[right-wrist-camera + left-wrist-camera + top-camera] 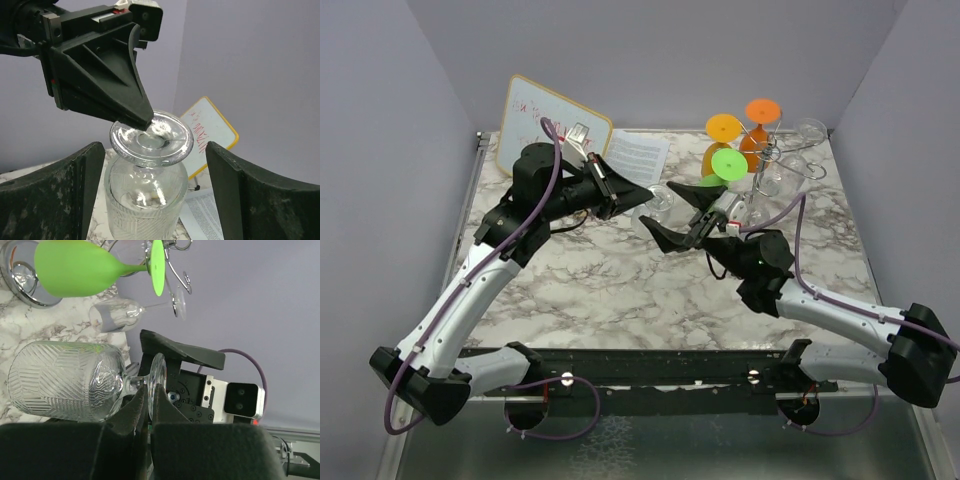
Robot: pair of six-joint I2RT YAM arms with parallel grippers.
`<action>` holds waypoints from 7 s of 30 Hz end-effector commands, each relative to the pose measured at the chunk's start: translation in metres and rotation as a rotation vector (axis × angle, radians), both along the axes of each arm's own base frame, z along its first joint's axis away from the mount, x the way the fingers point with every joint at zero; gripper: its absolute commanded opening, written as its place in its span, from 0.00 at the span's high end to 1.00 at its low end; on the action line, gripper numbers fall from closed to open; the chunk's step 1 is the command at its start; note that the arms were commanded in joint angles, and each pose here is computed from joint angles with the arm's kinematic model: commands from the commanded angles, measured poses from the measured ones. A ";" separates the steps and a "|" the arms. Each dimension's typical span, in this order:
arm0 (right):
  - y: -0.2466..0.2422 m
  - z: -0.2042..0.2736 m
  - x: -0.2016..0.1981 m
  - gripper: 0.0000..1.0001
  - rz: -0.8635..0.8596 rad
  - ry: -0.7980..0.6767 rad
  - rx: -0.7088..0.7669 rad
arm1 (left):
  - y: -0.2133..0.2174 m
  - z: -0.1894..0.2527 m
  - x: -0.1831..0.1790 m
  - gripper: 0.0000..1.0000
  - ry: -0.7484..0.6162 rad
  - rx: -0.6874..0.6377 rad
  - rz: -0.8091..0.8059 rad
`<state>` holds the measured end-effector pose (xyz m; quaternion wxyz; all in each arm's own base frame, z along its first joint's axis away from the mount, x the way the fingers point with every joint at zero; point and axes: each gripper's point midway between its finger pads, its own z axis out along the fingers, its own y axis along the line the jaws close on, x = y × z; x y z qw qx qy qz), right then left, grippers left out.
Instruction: Place the wine glass upside down on the wine glass rack
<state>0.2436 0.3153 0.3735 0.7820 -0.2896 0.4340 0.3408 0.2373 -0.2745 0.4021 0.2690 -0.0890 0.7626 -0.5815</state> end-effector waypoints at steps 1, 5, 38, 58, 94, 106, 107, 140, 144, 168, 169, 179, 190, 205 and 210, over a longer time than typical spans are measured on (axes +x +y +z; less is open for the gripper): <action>0.002 0.004 -0.008 0.11 0.037 -0.017 0.020 | 0.005 0.035 -0.014 1.00 -0.028 -0.140 -0.031; 0.004 -0.005 -0.003 0.00 0.025 0.007 0.010 | 0.004 0.038 -0.015 1.00 -0.012 -0.177 -0.043; -0.004 -0.030 0.002 0.09 0.005 0.091 0.101 | 0.004 0.050 -0.026 1.00 0.018 -0.280 -0.092; -0.021 -0.015 -0.006 0.98 -0.019 0.072 0.127 | 0.007 0.044 -0.024 0.81 0.010 -0.286 -0.074; -0.186 -0.056 -0.026 0.99 -0.530 0.201 0.137 | 0.040 -0.029 0.018 0.01 -0.221 0.154 0.166; -0.246 -0.064 -0.021 0.99 -0.807 0.247 0.215 | 0.043 -0.045 0.024 0.01 -0.205 0.198 0.188; -0.250 -0.065 -0.020 0.99 -0.835 0.251 0.221 | 0.044 -0.046 0.025 0.01 -0.206 0.202 0.190; -0.294 -0.075 -0.008 0.99 -1.196 0.313 0.153 | 0.051 -0.025 0.027 0.01 -0.381 0.228 0.209; -0.301 -0.077 0.000 0.99 -1.233 0.339 0.150 | 0.051 -0.026 0.027 0.01 -0.378 0.231 0.211; -0.339 -0.081 0.061 0.99 -1.211 0.322 0.224 | 0.056 -0.027 0.024 0.01 -0.387 0.249 0.219; -0.338 -0.081 0.062 0.99 -1.199 0.318 0.221 | 0.056 -0.027 0.023 0.01 -0.388 0.249 0.219; -0.320 -0.072 0.082 0.99 -1.036 0.310 0.212 | 0.056 -0.027 0.022 0.01 -0.391 0.248 0.216; -0.304 -0.066 0.088 0.99 -0.942 0.280 0.156 | 0.057 -0.028 0.022 0.01 -0.392 0.253 0.218; -0.293 -0.065 0.080 0.99 -0.877 0.237 0.106 | 0.055 -0.030 0.024 0.01 -0.385 0.252 0.214; -0.292 -0.059 0.072 0.99 -0.872 0.215 0.108 | 0.054 -0.031 0.024 0.01 -0.383 0.246 0.208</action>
